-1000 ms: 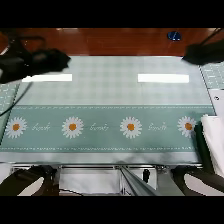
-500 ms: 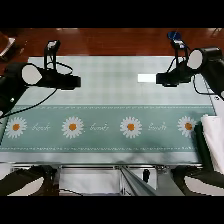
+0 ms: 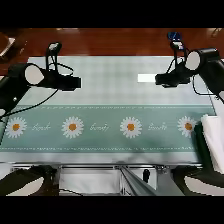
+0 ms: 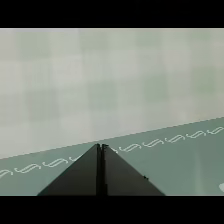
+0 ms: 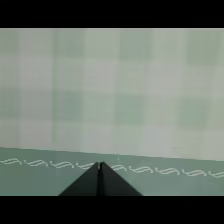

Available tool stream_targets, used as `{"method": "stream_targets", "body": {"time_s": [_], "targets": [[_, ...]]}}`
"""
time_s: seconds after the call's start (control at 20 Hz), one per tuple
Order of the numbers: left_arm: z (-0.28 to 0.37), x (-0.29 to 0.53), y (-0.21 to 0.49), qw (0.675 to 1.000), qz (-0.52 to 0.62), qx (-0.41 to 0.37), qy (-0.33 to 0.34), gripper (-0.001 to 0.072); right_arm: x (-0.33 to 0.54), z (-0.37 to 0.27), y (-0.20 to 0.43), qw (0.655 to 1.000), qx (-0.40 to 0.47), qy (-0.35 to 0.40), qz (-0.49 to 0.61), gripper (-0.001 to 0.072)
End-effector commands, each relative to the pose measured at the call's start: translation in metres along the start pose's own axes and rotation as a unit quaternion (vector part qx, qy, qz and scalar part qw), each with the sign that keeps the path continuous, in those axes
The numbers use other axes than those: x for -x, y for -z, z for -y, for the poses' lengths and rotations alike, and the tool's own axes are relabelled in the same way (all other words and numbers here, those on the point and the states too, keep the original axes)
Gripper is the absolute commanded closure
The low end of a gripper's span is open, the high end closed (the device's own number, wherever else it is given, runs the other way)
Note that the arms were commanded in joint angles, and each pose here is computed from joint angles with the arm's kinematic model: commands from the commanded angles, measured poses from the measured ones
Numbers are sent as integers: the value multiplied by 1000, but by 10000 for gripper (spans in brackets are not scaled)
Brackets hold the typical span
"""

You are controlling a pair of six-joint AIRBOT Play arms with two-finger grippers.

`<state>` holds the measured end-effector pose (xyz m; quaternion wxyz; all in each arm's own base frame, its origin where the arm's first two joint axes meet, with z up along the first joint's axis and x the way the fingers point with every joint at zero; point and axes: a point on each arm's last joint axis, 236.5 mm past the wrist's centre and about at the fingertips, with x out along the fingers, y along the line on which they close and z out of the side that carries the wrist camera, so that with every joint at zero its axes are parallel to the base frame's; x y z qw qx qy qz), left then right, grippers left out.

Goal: Fold the shirts.

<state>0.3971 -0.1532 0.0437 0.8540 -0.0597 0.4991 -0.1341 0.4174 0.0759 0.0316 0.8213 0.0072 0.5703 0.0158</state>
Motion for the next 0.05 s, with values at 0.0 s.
{"method": "stream_targets", "body": {"time_s": [0.0], "targets": [[-1,0,0,1000,0,0,-1,689,0,0,0,1000,0,1,0,698]]}}
